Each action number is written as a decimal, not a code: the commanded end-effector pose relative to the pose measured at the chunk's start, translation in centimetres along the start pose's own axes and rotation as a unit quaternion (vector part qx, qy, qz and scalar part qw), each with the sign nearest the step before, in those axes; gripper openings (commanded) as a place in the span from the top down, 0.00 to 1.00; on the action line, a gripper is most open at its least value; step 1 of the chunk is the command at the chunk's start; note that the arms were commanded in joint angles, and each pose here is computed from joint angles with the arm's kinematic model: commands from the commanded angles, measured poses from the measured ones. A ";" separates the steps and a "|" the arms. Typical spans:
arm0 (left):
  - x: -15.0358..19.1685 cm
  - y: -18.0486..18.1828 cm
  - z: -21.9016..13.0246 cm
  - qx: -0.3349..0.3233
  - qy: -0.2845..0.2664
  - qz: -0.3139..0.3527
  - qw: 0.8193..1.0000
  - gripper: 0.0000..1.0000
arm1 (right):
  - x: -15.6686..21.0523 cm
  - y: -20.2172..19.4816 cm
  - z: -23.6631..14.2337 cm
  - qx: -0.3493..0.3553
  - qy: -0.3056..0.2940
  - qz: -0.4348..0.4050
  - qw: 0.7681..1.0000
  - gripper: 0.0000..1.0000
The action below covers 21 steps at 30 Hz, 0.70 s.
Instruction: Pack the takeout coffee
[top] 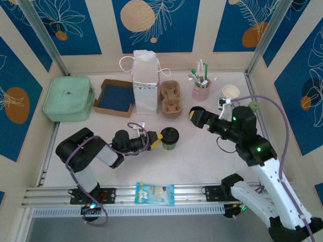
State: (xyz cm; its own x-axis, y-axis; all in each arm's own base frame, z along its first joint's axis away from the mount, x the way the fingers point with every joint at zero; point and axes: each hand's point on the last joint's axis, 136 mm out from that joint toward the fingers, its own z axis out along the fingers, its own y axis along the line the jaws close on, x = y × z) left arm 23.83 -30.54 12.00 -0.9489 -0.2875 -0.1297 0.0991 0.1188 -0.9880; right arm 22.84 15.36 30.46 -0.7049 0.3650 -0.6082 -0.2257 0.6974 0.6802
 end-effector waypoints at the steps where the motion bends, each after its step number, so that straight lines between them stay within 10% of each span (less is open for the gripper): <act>1: -0.6 -0.5 -0.1 0.011 0.003 0.019 1.000 0.38 | 2.5 -2.4 0.5 0.066 0.079 -0.003 0.995 0.01; 21: -3.0 -1.1 -2.0 -0.127 -0.016 0.115 0.985 0.32 | 5.6 -5.2 3.6 0.141 0.186 0.008 0.972 0.01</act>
State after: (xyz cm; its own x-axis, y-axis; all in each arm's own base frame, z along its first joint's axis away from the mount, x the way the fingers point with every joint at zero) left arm 26.00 -29.05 16.00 -0.8948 -0.2898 -0.3397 0.2596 0.2812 -0.9238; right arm 22.81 15.49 22.09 -0.8965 0.2092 -0.3904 -0.0313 0.8493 0.5269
